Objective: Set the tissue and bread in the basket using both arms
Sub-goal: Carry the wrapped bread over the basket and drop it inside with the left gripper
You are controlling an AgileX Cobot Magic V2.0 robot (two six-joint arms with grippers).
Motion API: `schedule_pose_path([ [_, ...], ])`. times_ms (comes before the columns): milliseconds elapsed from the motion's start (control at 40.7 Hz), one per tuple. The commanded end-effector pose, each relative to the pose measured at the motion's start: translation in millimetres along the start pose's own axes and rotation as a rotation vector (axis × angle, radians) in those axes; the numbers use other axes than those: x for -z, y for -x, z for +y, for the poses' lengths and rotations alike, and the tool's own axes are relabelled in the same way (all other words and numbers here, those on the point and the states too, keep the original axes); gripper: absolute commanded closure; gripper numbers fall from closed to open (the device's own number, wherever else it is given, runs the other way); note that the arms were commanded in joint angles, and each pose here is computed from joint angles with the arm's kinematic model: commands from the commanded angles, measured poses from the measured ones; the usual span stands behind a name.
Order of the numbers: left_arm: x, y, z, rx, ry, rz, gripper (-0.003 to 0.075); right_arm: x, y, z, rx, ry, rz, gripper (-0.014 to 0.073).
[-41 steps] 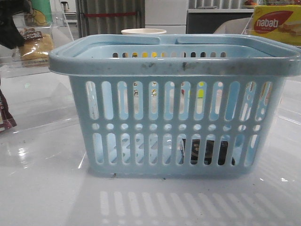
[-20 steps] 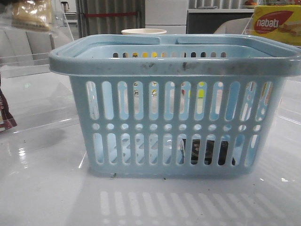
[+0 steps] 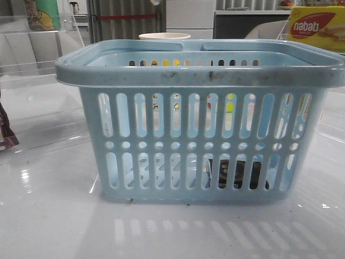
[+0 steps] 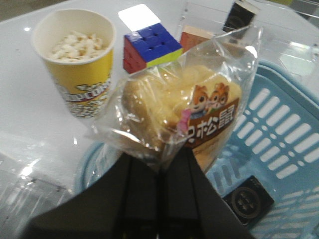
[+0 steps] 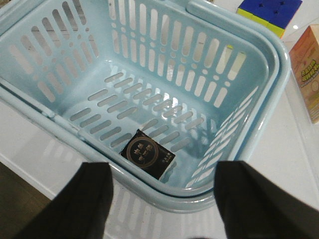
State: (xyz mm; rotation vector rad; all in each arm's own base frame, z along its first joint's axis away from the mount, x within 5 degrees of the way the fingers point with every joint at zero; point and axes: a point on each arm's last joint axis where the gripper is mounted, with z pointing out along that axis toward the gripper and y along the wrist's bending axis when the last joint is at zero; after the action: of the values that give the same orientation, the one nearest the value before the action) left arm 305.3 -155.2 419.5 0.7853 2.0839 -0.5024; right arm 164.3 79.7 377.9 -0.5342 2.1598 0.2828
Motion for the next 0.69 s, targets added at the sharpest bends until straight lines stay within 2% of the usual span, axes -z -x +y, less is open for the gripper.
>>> schedule_pose_path([
  [0,12.1,14.5,-23.9,-0.054,-0.037,-0.104,0.0628,10.0,11.9,-0.8,0.016,-0.014,-0.104,0.0053],
  [197,-15.9,5.5,-45.2,-0.082,-0.109,-0.037,0.0628,10.0,11.9,-0.8,0.016,-0.014,-0.104,0.0053],
  [418,-33.5,1.0,-48.3,-0.086,-0.124,0.000,0.0612,10.0,11.9,-0.8,0.016,-0.014,-0.104,0.0053],
  [491,-37.8,-0.7,-46.9,-0.091,-0.120,0.014,0.0544,10.0,11.9,-0.8,0.016,-0.014,-0.104,0.0053],
  [590,-38.7,-1.3,-46.0,-0.099,-0.112,0.020,0.0390,10.0,11.9,-0.8,0.016,-0.014,-0.104,0.0053],
  [663,-38.7,-1.3,-45.9,-0.100,-0.111,0.020,0.0312,10.0,11.9,-0.8,0.016,-0.014,-0.104,0.0053],
])
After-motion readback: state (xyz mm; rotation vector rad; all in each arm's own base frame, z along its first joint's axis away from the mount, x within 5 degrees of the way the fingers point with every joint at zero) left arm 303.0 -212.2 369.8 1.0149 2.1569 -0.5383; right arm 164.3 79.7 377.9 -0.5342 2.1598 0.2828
